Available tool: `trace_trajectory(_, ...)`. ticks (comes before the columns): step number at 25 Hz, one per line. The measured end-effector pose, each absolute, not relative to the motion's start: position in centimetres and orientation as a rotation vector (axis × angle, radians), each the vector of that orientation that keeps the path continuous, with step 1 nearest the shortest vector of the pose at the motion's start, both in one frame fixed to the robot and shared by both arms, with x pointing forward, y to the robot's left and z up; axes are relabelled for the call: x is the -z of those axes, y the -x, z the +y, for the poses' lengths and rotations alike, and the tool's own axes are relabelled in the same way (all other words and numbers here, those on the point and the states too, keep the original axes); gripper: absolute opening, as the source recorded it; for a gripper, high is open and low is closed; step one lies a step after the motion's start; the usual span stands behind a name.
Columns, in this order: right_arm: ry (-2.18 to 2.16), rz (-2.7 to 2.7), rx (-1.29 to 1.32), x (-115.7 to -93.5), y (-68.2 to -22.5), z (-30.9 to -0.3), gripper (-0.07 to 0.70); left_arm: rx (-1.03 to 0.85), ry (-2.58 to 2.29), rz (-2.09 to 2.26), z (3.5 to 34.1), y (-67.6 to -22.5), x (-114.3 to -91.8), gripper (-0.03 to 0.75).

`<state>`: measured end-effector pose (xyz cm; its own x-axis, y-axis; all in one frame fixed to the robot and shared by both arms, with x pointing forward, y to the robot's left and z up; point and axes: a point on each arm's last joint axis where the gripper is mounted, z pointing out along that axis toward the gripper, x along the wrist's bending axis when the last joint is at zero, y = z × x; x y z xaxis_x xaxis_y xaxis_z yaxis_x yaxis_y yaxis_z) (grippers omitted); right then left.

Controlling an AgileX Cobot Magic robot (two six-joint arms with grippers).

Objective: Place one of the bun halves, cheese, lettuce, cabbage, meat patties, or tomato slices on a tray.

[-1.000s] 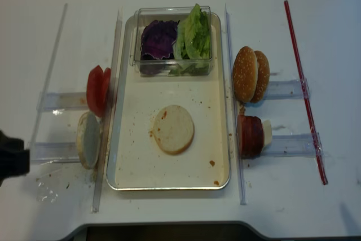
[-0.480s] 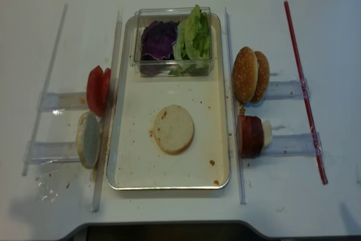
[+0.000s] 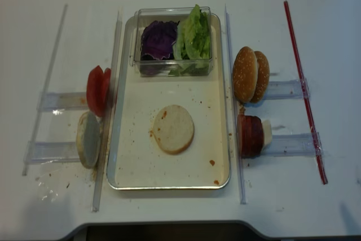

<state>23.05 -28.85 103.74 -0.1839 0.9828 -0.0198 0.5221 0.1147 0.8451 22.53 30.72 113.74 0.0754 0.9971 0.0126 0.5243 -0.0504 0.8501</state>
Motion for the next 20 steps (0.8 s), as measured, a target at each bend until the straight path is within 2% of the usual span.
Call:
trace_trajectory(7, -1.464, 1.784, -0.964, -103.7, -23.1, -28.9, 0.582, -0.870, -1.629, 1.494, 30.7, -21.2, -113.2, 0.260)
trace_trajectory(20, -1.464, 1.784, -0.964, -103.7, -23.1, -28.9, 0.582, -0.817, -1.657, 1.508, 30.5, -20.7, -107.6, 0.258)
